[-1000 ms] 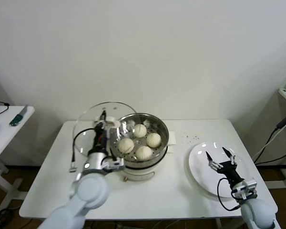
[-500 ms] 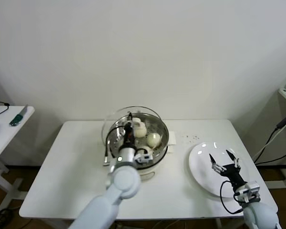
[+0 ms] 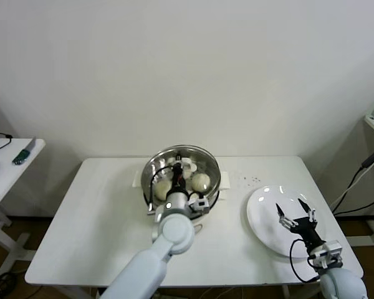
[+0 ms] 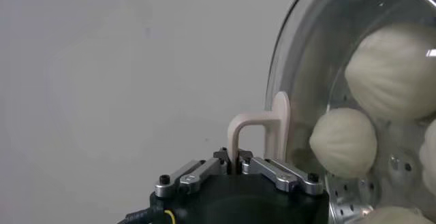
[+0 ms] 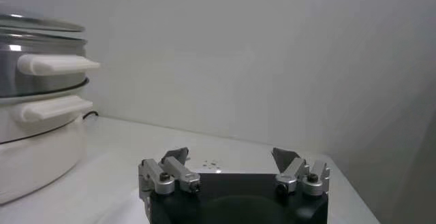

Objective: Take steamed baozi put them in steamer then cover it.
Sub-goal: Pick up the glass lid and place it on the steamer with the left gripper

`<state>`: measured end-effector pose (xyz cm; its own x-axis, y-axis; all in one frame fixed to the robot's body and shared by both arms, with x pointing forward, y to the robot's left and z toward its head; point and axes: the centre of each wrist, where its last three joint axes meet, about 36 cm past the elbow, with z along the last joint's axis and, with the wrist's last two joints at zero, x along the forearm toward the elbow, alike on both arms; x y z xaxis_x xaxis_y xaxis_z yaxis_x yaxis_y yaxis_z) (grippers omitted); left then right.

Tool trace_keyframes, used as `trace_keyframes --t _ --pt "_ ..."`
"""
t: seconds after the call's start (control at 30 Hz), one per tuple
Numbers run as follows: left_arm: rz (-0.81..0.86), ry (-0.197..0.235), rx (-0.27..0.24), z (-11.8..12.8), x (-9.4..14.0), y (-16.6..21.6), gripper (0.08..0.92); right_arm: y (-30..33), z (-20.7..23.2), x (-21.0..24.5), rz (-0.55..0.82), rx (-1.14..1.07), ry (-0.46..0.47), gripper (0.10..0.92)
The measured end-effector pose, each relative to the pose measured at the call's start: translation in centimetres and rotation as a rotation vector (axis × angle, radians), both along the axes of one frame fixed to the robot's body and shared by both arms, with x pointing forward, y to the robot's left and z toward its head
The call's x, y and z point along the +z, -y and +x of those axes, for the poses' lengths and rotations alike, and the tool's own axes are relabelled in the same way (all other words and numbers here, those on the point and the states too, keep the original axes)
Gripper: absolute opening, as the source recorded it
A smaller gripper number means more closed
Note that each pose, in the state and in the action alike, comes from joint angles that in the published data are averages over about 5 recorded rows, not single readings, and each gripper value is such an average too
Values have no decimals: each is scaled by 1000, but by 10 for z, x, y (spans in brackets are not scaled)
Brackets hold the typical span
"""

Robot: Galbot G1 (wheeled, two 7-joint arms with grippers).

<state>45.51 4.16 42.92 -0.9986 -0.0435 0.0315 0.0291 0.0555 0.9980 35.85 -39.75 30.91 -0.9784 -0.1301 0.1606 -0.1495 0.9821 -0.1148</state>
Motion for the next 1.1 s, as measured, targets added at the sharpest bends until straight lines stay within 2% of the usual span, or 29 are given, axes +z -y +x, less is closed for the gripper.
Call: trace_keyframes --t 0.6,1.1 --pt "15 -16 -7 -2 -6 2 154 -1 0 -1 1 -2 2 823" --pt "45 1 -12 -2 -14 -1 154 -2 -1 -5 15 -5 5 823"
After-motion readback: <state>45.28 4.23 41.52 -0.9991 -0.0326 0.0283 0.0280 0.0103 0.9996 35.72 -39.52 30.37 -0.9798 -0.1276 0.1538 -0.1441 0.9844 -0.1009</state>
